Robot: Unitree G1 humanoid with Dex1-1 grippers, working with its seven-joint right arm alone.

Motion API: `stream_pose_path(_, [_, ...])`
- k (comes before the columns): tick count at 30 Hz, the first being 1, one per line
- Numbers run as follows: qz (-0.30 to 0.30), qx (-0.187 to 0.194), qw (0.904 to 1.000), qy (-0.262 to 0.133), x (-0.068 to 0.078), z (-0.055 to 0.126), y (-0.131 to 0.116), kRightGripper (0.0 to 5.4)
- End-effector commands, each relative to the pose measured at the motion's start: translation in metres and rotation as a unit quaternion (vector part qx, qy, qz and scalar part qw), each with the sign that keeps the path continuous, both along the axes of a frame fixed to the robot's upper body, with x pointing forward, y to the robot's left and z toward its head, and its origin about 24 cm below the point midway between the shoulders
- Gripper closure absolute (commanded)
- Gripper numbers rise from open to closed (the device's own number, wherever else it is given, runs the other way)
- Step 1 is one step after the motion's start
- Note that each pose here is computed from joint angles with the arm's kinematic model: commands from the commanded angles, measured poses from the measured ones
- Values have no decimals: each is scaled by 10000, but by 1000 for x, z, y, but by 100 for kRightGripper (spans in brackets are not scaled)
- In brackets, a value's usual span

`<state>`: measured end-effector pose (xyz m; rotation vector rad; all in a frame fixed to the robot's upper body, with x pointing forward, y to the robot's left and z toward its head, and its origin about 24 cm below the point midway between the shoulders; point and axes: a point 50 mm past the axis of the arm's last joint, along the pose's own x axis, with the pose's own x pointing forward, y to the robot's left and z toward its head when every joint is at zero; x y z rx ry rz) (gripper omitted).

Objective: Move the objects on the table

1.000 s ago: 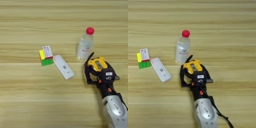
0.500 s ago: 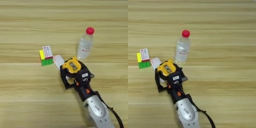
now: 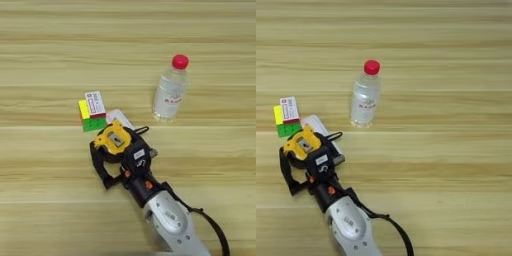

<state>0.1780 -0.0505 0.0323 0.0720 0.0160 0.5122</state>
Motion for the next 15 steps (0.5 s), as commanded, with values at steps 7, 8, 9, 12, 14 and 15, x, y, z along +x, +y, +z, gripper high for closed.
stream_pose_path(7, [411, 341, 9985, -73, 3, 0, 24, 69])
stream_pose_path(8, [426, 329, 9985, -39, 3, -2, 24, 69])
stream_pose_path(9, [441, 314, 9985, -20, 2, -3, 25, 69])
stream_pose_path(12, [449, 293, 9986, 2, 3, -6, 25, 69])
stream_pose_path(14, [435, 283, 9987, 9, 3, -7, 25, 69])
stream_pose_path(15, [426, 272, 9987, 17, 4, -8, 25, 69])
